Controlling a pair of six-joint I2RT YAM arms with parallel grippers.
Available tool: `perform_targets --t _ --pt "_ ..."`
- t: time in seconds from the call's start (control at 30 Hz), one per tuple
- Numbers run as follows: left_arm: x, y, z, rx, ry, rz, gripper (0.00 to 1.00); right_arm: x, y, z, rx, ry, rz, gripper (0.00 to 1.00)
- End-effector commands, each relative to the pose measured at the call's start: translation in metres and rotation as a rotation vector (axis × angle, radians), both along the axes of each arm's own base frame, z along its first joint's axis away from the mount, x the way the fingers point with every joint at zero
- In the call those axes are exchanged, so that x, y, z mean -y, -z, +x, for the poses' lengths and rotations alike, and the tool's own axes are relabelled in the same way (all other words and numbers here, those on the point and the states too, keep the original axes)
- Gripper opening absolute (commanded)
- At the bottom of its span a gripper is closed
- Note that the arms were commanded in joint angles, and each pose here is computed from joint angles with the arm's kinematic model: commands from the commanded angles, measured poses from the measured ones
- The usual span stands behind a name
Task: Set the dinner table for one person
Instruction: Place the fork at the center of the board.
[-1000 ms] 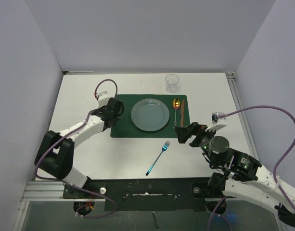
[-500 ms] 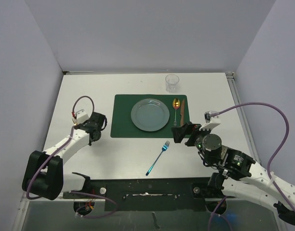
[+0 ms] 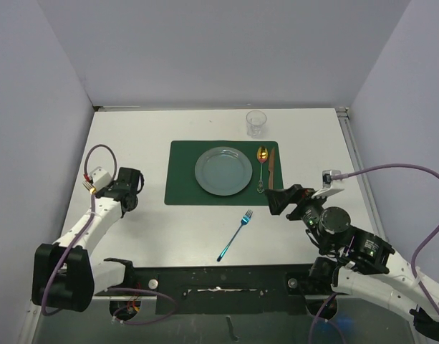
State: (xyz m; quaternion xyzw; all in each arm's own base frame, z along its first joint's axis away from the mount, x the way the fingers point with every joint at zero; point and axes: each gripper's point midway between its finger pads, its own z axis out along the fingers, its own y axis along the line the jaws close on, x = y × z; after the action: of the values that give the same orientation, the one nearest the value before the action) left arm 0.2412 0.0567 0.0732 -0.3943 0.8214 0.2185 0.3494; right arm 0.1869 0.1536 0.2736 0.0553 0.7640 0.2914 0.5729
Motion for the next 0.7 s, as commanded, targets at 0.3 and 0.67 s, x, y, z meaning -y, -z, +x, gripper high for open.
perform_targets --t 0.3,0.67 --pt "0.01 0.036 0.006 -0.089 0.014 -0.183 0.0 0.0 -0.022 -0.002 0.039 -0.022 0.012 0.98" --pt "0.01 0.051 -0.005 -0.077 -0.012 -0.24 0.05 0.014 -0.017 -0.011 0.038 -0.007 0.085 0.99"
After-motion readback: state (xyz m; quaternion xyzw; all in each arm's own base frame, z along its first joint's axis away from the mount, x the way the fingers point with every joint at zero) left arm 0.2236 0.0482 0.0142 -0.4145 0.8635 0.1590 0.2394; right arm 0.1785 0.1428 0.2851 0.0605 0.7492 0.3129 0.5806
